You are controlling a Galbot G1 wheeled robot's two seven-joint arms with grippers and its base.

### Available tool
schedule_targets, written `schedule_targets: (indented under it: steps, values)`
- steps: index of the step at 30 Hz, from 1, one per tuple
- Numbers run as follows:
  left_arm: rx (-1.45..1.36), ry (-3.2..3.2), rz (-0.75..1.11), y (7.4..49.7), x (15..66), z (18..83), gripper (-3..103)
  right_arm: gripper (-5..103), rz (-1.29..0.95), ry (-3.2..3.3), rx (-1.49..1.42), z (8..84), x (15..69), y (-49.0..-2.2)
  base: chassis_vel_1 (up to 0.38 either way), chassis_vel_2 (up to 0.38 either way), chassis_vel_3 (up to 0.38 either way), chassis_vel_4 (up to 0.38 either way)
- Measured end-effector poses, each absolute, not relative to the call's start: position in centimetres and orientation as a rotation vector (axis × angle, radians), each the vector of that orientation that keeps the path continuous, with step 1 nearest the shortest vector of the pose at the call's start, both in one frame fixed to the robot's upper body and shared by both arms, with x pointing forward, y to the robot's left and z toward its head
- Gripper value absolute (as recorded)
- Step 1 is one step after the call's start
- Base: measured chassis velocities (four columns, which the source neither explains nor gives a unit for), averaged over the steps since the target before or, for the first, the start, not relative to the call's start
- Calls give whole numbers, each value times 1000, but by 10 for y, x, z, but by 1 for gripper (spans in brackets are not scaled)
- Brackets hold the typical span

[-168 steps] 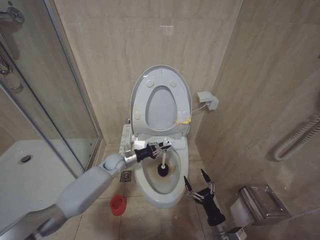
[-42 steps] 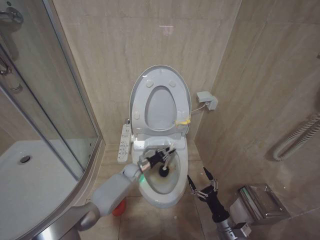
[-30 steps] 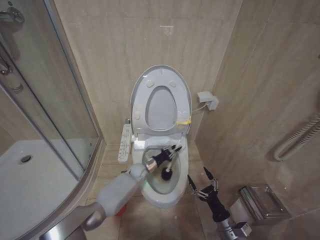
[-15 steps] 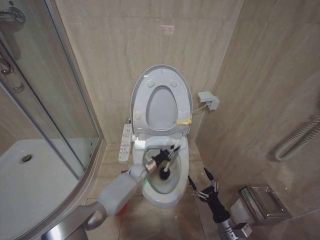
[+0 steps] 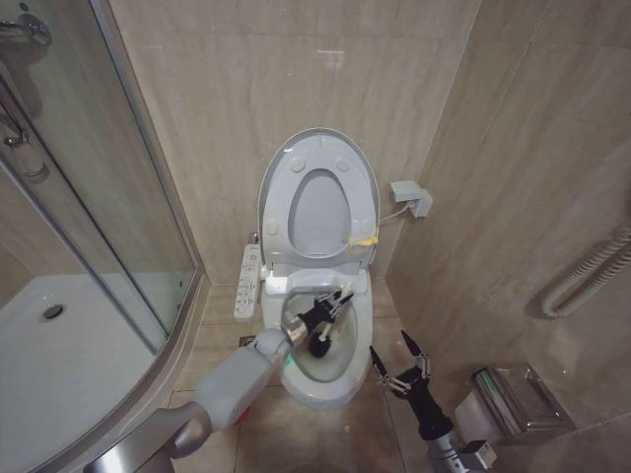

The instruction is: Open the toilet lid, clean the toilet bowl with a toilet brush, close the toilet lid, and flush.

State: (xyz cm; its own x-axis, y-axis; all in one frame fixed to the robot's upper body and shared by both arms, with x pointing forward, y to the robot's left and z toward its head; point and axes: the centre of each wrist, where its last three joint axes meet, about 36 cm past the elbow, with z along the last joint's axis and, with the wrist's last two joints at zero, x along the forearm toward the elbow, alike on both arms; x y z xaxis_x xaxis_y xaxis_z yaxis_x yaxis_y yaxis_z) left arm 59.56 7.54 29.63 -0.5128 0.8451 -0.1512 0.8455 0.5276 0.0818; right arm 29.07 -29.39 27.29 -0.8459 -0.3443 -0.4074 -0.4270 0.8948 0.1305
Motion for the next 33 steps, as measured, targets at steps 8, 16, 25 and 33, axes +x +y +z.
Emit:
schedule_targets:
  steps: [8,16,25,33]
  values:
    - [1449,2589,32,67,596,287,19,100,307,2686,-562,274,284,-294,0,0,0,0]
    - [1416,2570,3,72,602,298,19,100,301,2682,-558,275,286,-295,0,0,0,0]
    - [1429,2638,45,82,597,273,19,100,311,2679,-563,275,284,-290,0,0,0,0]
    - [1425,2535,-9,56,608,310,19,100,309,2674,-559,277,284,-291,0,0,0,0]
